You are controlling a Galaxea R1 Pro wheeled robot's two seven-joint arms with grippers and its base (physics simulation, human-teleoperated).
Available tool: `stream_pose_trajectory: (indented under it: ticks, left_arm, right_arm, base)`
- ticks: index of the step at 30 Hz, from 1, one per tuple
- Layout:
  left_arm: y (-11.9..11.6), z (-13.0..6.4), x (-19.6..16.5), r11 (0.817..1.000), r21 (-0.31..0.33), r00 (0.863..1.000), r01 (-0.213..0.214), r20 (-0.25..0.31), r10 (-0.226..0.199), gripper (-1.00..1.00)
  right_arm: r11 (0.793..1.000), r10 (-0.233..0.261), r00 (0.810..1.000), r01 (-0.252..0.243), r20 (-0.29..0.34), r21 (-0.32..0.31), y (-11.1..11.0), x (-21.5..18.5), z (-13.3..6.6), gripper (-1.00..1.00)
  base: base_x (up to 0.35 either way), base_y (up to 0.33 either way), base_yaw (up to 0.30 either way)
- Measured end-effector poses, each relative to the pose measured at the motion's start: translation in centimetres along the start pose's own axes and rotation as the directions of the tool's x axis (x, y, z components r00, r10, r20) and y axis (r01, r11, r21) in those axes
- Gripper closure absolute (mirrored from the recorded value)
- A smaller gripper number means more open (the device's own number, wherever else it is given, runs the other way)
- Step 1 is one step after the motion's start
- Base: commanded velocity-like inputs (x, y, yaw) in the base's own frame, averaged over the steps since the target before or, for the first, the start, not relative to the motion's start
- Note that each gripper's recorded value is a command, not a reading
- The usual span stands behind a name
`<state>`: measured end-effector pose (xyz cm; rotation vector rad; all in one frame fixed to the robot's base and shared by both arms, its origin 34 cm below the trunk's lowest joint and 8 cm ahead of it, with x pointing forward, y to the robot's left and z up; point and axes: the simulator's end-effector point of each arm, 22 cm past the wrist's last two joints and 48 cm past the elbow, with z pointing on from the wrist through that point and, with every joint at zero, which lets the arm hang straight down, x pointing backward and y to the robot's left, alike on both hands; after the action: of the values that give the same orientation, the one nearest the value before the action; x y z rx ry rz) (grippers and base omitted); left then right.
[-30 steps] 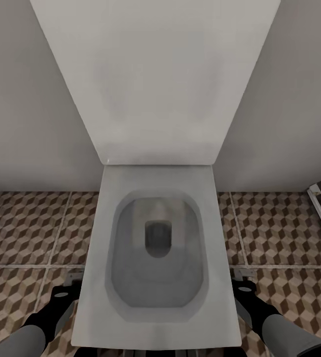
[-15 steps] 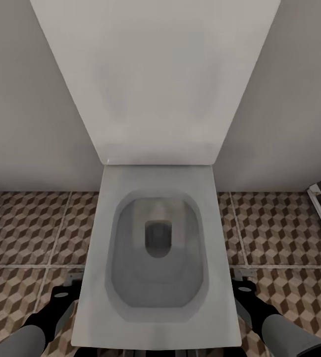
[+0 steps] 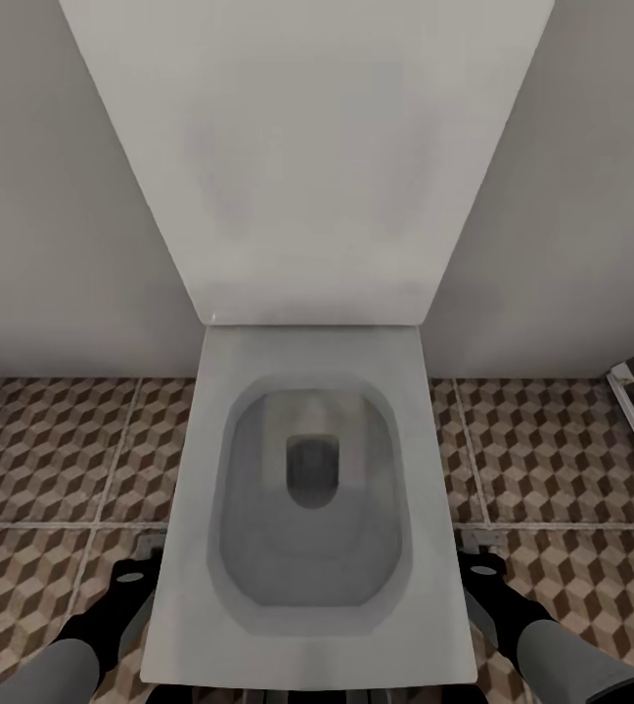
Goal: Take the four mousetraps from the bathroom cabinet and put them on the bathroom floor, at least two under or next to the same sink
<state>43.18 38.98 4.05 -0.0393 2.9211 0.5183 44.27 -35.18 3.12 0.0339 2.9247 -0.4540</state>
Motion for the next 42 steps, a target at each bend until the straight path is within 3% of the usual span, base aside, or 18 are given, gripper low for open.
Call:
stream_pose_trajectory:
  ticks: [34, 35, 42]
  left_arm:
    - [-0.08, 0.51, 0.16, 1.0, -0.003, 1.0, -0.011, 0.001, 0.011, 1.0]
    - [-0.08, 0.51, 0.15, 1.0, -0.003, 1.0, -0.011, 0.001, 0.011, 1.0]
    - [-0.11, 0.51, 0.17, 1.0, -0.003, 1.0, -0.011, 0.003, 0.011, 1.0]
  right_arm:
    - [1.0, -0.01, 1.0, 0.01, -0.02, -0.002, 0.25, 1.08, 0.54, 1.0]
    - [1.0, -0.01, 1.0, 0.01, -0.021, -0.002, 0.25, 1.09, 0.54, -1.0]
    - [1.0, -0.01, 1.0, 0.01, -0.021, -0.004, 0.3, 1.1, 0.53, -1.0]
  base:
    - [0.0, 0.0, 0.0]
    - [0.0, 0.0, 0.0]
    - [0.0, 0.0, 0.0]
